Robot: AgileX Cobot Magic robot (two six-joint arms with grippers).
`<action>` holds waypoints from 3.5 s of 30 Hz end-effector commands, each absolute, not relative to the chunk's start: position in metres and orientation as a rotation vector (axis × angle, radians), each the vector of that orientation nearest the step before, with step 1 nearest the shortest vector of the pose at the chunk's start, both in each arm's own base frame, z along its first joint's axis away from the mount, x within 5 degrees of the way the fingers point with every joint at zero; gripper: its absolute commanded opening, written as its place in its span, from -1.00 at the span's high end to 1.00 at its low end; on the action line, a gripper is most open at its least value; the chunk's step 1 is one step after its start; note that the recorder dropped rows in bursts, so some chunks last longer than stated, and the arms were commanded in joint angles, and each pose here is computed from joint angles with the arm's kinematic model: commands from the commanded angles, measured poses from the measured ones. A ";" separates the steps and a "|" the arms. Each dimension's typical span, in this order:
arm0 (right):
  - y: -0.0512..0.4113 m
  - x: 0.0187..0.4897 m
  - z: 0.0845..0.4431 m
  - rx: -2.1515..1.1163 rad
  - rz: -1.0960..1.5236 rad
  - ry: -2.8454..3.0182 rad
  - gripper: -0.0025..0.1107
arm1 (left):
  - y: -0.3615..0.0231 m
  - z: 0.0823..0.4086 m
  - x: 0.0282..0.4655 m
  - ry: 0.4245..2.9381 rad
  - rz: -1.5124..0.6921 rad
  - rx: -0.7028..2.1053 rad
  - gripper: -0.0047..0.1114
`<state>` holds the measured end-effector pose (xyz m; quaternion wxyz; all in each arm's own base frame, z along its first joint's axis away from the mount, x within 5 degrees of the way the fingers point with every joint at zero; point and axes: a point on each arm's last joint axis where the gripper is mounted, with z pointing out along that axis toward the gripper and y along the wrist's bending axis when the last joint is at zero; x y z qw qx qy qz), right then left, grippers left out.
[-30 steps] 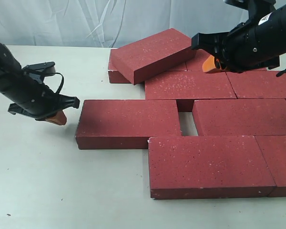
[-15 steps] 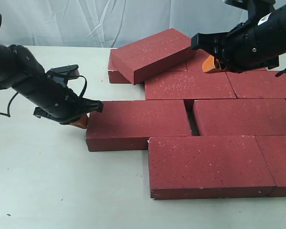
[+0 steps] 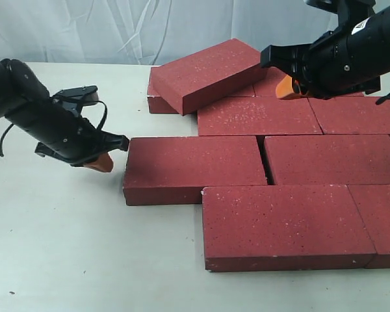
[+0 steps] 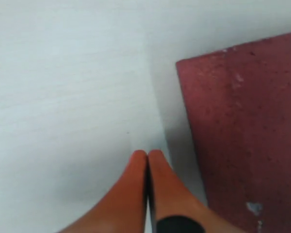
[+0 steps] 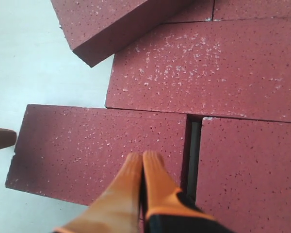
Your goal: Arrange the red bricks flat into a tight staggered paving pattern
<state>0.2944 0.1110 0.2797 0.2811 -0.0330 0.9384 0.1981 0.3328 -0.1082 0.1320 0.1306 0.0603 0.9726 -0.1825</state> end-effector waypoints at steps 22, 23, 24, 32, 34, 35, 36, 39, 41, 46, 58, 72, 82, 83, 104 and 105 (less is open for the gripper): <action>0.109 0.295 0.279 -0.092 0.521 2.510 0.97 | -0.157 0.122 0.322 2.807 -0.718 0.260 0.92; 0.109 0.295 0.279 -0.092 0.521 2.510 0.97 | -0.156 0.122 0.322 2.808 -0.711 0.270 0.92; 0.109 0.295 0.279 -0.092 0.521 2.510 0.97 | -0.156 0.122 0.321 2.810 -0.701 0.283 0.92; 0.109 0.295 0.279 -0.092 0.521 2.510 0.97 | -0.121 0.121 0.333 2.830 -0.659 0.145 0.92; 0.109 0.295 0.279 -0.092 0.521 2.510 0.97 | -0.112 0.123 0.335 2.840 -0.623 0.105 0.92; 0.109 0.295 0.279 -0.091 0.521 2.508 0.97 | -0.110 0.125 0.336 2.835 -0.615 0.091 0.92; 0.109 0.295 0.279 -0.091 0.521 2.508 0.97 | -0.109 0.128 0.336 2.828 -0.614 0.086 0.92; 0.109 0.295 0.280 -0.090 0.520 2.505 0.97 | -0.112 0.131 0.335 2.821 -0.649 0.062 0.92; 0.109 0.295 0.280 -0.090 0.520 2.505 0.97 | -0.118 0.131 0.333 2.824 -0.664 0.069 0.92; 0.109 0.295 0.280 -0.090 0.520 2.505 0.97 | -0.135 0.132 0.328 2.825 -0.707 0.092 0.92; 0.109 0.295 0.280 -0.090 0.520 2.505 0.97 | -0.140 0.131 0.326 2.828 -0.694 0.138 0.92; 0.109 0.295 0.280 -0.090 0.520 2.505 0.97 | -0.143 0.134 0.324 2.839 -0.805 0.070 0.92; 0.109 0.295 0.280 -0.090 0.520 2.505 0.97 | -0.138 0.133 0.324 2.846 -0.769 0.103 0.92; 0.109 0.295 0.280 -0.090 0.520 2.505 0.97 | -0.137 0.133 0.325 2.846 -0.767 0.101 0.92; 0.108 0.302 0.265 -0.129 0.458 2.551 0.97 | -0.091 0.135 0.341 2.822 -0.764 -0.097 0.92; 0.109 0.303 0.262 -0.128 0.456 2.561 0.97 | -0.092 0.137 0.342 2.821 -0.774 -0.090 0.92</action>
